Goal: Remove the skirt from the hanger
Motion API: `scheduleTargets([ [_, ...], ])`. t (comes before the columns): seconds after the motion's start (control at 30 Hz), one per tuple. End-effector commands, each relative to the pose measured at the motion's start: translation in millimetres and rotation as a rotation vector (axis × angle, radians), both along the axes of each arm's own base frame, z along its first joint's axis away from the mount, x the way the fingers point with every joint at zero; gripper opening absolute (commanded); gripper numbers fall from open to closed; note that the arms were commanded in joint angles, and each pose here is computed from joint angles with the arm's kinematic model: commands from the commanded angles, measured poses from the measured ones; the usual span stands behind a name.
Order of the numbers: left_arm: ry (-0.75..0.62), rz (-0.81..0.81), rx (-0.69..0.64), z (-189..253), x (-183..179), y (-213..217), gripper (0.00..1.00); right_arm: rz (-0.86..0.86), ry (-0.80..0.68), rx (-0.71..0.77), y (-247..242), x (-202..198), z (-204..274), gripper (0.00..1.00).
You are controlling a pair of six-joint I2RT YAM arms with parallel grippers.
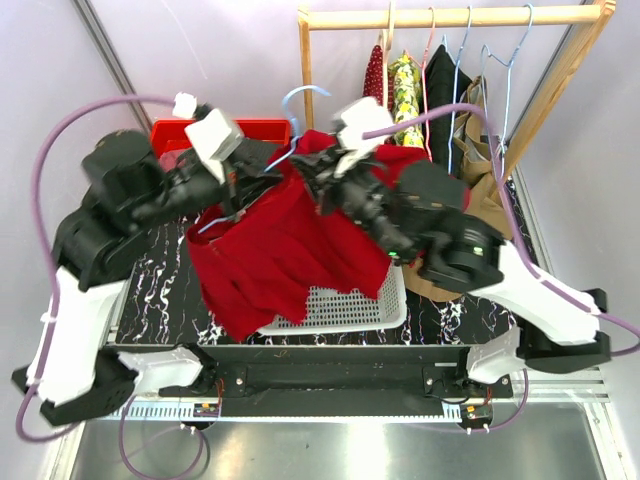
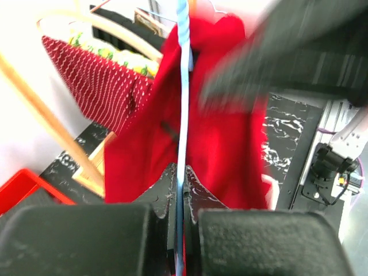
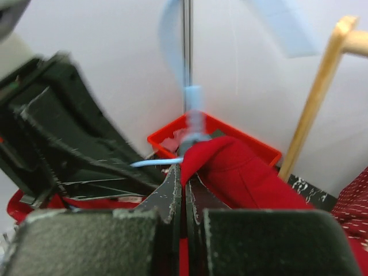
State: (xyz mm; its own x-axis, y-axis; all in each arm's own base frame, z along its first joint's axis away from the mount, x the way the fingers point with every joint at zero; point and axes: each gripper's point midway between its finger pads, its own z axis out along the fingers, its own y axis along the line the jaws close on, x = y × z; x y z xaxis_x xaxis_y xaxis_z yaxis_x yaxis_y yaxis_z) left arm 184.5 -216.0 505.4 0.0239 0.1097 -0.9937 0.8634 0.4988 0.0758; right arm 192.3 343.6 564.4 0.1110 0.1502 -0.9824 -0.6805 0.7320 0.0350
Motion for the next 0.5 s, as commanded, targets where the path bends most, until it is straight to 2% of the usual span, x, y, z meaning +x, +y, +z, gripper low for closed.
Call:
scheduleTargets([
  [0.0,-0.065,-0.074,-0.071,34.1,2.4,-26.9,0.0,0.14,0.017,0.051,34.7,-14.9,8.0,0.0],
  [0.13,-0.049,-0.086,-0.054,25.2,2.6,-34.3,0.0,0.134,0.015,0.033,39.0,-12.7,7.6,0.0],
  [0.23,-0.074,-0.051,-0.041,23.2,1.6,-24.4,0.0,0.07,0.005,0.012,22.8,-5.7,5.8,0.0],
  [0.47,-0.215,0.044,-0.061,55.2,-20.0,19.8,0.0,-0.141,-0.072,0.038,-56.3,5.2,28.1,0.0],
])
